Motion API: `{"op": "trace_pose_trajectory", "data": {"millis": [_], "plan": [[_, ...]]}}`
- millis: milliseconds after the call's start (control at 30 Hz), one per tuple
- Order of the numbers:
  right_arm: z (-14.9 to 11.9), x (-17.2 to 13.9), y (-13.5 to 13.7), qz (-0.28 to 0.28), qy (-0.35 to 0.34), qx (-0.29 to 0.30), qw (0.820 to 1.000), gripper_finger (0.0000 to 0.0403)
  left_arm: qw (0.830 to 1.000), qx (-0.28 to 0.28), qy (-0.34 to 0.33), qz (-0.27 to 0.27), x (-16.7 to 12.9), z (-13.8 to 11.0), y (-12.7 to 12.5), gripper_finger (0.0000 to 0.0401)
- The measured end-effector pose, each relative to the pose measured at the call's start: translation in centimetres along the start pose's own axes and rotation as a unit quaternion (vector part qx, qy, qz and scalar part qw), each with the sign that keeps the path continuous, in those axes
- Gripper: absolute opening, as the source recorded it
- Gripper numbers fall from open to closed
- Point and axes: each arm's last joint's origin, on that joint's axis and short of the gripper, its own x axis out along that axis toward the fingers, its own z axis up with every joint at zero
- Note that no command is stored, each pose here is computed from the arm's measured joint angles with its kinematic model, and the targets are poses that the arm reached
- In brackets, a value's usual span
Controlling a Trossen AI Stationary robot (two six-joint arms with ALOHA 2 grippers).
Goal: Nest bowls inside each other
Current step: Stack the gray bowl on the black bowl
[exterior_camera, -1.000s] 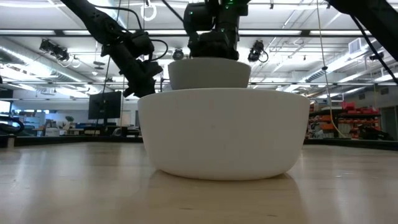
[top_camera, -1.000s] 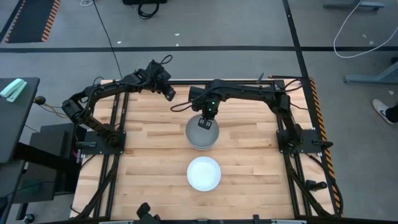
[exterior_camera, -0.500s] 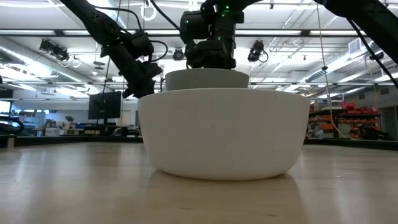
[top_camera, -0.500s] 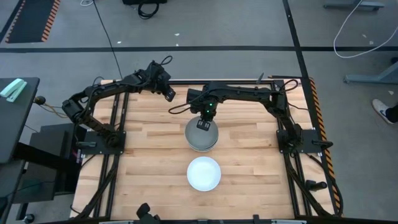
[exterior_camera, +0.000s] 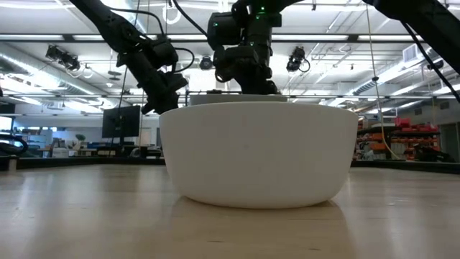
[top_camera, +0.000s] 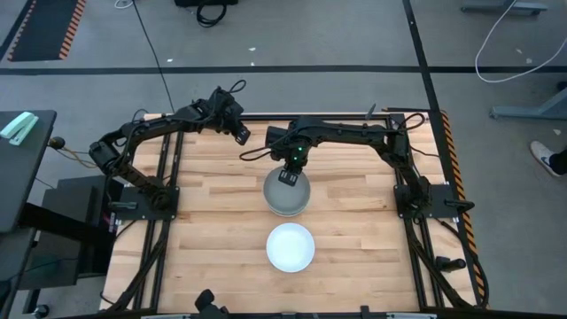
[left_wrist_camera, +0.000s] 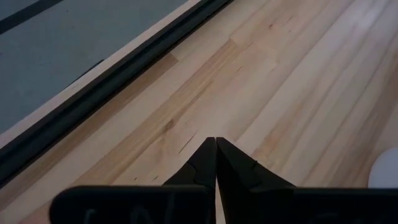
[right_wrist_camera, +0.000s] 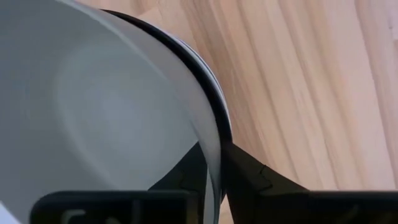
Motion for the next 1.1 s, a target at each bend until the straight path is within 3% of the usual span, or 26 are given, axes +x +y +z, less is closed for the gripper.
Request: {"op": "trace_pose_trajectory", "data": {"millis": [300, 667, 900, 1100], "plan": [[-0.1, -0.4, -0.1, -0.02, -0.008, -0.002, 1.0, 0.0076, 1.0, 0.0, 0.0, 0.0, 0.0, 0.0, 0.0, 0.0028], [-1.2, -4.0, 0.1, -0.031, -0.058, -0.004, 0.998, 0.0078, 1.0, 0.0, 0.001, 0.0, 0.0, 0.0, 0.0, 0.0017], [-1.9, -3.5, 2.5, -0.025, -0.052, -0.033, 0.998, 0.006, 1.0, 0.003, 0.001, 0.005, 0.0, 0.0, -0.2, 0.0027], [-3.2, -2.3, 6.0, -0.02, -0.043, -0.071, 0.996, 0.0032, 1.0, 0.006, 0.002, 0.004, 0.1, -0.1, -0.4, 0.0026]]}}
